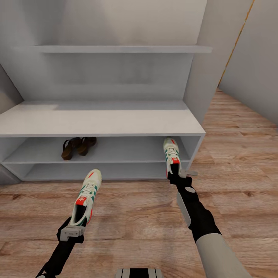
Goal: Pick up the two gym shoes and the two sandals from the corridor floor and place them onto the hallstand (shoe rack) in the corridor, making sure they are on the rack and not on the floor. Arrange them so the two gym shoes are next to each other and the two sandals are next to each other.
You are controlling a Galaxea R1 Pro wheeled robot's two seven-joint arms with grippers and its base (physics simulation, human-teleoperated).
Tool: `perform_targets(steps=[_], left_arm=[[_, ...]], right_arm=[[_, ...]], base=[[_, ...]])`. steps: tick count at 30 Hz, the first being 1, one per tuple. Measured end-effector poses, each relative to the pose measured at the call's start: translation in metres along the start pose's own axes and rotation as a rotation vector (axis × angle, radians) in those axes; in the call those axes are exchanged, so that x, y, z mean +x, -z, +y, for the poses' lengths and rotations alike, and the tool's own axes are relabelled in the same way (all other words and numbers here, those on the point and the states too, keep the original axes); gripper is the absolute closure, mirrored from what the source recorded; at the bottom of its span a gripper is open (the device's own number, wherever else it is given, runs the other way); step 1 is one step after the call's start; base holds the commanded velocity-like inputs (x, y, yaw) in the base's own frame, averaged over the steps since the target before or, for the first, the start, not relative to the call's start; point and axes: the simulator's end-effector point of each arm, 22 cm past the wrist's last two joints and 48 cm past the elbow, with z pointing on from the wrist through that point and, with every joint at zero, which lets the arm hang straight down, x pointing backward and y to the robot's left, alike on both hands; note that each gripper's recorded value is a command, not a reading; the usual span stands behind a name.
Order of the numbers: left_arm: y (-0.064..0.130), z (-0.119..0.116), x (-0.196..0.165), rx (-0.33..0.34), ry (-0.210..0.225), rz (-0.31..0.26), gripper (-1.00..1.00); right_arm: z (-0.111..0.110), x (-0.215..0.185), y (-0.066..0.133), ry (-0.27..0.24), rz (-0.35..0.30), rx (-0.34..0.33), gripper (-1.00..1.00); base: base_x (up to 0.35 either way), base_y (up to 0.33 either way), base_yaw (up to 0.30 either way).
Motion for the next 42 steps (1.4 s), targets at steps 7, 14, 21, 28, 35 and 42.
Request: perform_targets(steps=[7,14,21,28,35,42], left_arm=[[0.0000,0.0001,0.0000,0.000,0.000,0.001,1.00],[-0.0001,0.0001,-0.0001,0.000,-0.001,0.000,1.00],[-0.0001,0.0002,-0.0003,0.000,-0.001,0.000,1.00],[0.0000,0.0003,-0.0003,0.000,-0.001,-0.001,1.00],[0.0000,0.0003,0.0000,0.000,-0.002,0.000,1.00],[0.0000,0.0001,0.0002,0.000,-0.001,0.000,1.00]], right_arm=[[0.0002,-0.0013,0.0002,-0.001,-0.002,0.000,1.00],[0.0001,-0.0022,0.0003,-0.001,-0.004,0.000,1.00],[-0.0003,-0.0024,0.0002,-0.001,-0.005,0.000,1.00],[-0.0004,-0.0019,0.0001,0.000,-0.004,0.000,1.00],[-0.0005,-0.0022,0.0002,-0.001,-0.004,0.000,1.00],[-0.0005,-0.0025,0.0002,-0.001,-0.005,0.000,1.00]], base=[[0.058,0.000,0.000],[0.200,0.000,0.000],[0.095,0.000,0.000],[0.027,0.000,0.000],[0.008,0.000,0.000],[0.002,0.000,0.000]])
